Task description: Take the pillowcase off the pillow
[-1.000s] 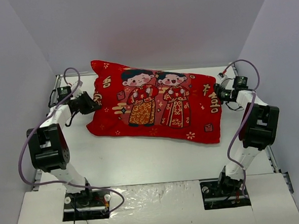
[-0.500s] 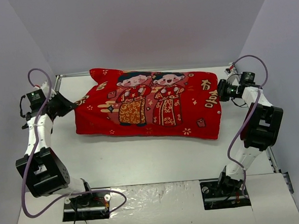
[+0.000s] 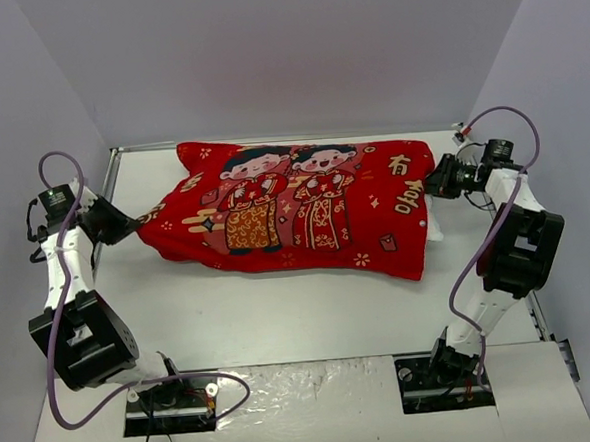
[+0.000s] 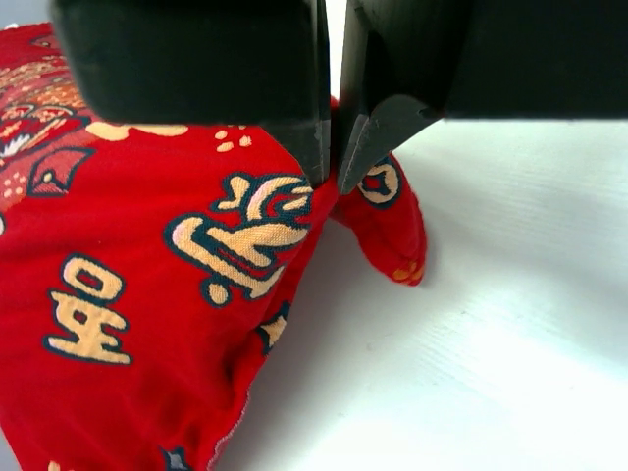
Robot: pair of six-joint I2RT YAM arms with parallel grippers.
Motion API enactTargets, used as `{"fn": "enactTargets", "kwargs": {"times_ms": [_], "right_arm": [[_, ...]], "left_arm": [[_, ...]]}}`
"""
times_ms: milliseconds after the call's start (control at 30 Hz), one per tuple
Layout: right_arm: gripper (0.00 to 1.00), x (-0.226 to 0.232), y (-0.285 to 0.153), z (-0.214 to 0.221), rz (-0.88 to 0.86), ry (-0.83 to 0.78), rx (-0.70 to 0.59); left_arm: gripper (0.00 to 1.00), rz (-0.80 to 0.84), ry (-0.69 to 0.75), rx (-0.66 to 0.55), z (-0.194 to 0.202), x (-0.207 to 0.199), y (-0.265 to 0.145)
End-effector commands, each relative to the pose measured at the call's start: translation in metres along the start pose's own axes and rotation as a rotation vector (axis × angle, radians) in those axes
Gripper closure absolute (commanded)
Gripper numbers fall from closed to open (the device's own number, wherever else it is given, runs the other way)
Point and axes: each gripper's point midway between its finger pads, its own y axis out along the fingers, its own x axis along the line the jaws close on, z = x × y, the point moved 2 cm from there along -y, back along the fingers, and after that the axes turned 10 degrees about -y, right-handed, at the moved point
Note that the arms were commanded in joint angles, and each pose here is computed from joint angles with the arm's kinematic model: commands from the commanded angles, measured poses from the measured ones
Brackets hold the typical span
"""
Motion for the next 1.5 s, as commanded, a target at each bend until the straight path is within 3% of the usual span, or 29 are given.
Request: {"fn": "enactTargets", "kwargs": {"times_ms": [0, 200, 433, 500, 633, 667, 700, 767, 933, 967, 1300, 1467], "right_arm": [[1.0, -0.067, -0.074, -0.061, 0.374, -0.143, -0.183], [1.0, -0.082, -0.106, -0.065, 0.451, -0.129, -0.223], [1.0, -0.094, -0.134, -0.032, 0.513, -0.114, -0.162], [1.0, -0.095, -0.136, -0.019, 0.46, -0.119, -0.143], [0.99, -0.049, -0.105, 0.013, 0.202, -0.101, -0.058], [0.93, -0.035, -0.095, 0.018, 0.158, -0.114, -0.033], [0.76, -0.011, -0.072, 0.022, 0.099, -0.122, 0.012], [0.58, 0.016, -0.048, 0.033, 0.015, -0.105, 0.059], [0.31, 0.094, 0.015, 0.049, -0.208, -0.092, 0.186], [0.15, 0.101, 0.021, 0.049, -0.202, -0.038, 0.202], [0.06, 0.148, 0.066, 0.095, -0.345, 0.088, 0.381], [0.0, 0.183, 0.062, 0.094, -0.645, 0.114, 0.374]], "left_arm": [[0.98, -0.253, 0.04, -0.379, -0.089, 0.035, -0.048], [0.98, -0.328, 0.057, -0.421, -0.103, 0.037, -0.062], [0.98, -0.365, 0.052, -0.44, -0.108, 0.038, -0.069], [0.98, -0.313, 0.051, -0.45, -0.109, 0.033, -0.064], [0.98, -0.019, 0.059, -0.308, -0.083, -0.007, -0.026], [0.97, 0.002, 0.085, -0.265, -0.071, -0.018, -0.016], [0.95, 0.011, 0.114, -0.235, -0.062, -0.021, -0.009], [0.95, 0.021, 0.159, -0.183, -0.044, -0.033, 0.002], [0.98, 0.021, 0.142, -0.152, -0.028, -0.03, 0.009], [0.98, 0.021, 0.141, -0.149, -0.027, -0.029, 0.009], [0.98, 0.027, 0.135, -0.13, -0.003, -0.029, 0.003], [0.98, 0.029, 0.124, -0.105, 0.011, -0.029, 0.005]]}}
